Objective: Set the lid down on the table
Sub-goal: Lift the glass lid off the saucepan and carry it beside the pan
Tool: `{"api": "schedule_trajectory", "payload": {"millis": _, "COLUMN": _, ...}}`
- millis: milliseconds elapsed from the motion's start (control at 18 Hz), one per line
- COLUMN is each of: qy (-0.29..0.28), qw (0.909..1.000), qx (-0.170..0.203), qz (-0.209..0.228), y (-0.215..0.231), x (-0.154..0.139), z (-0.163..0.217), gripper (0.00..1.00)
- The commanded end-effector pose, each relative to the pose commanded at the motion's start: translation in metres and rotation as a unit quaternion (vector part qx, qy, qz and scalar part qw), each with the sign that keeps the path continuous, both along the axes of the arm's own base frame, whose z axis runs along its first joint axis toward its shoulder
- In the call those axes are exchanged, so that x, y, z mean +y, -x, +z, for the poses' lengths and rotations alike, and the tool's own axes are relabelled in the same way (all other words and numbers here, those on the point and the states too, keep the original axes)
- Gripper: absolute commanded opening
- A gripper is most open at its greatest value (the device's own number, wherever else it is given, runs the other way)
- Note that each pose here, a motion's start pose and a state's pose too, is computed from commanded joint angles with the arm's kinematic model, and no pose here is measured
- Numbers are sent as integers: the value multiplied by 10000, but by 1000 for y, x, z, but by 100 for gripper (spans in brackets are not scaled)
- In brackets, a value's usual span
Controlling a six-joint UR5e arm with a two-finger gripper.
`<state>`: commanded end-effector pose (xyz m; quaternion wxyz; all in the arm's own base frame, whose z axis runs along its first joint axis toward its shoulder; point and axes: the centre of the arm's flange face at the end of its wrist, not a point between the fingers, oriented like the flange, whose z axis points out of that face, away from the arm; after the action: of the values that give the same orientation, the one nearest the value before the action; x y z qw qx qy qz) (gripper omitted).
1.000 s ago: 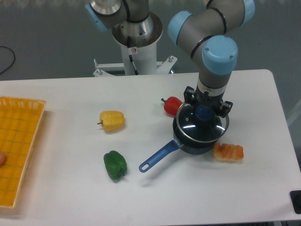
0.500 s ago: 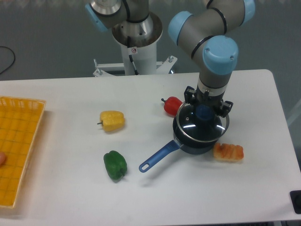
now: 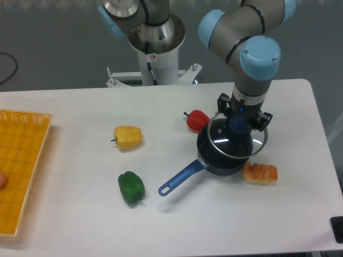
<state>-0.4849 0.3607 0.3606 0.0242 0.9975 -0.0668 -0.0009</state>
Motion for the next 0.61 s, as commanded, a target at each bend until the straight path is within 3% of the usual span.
{"api": "schedule_trajectory", "payload": {"millis": 611, "qy": 258, "qw": 9945, "qx": -109, "qz": -1012, "y": 31, "x": -45, "z": -7, "gripper": 64}}
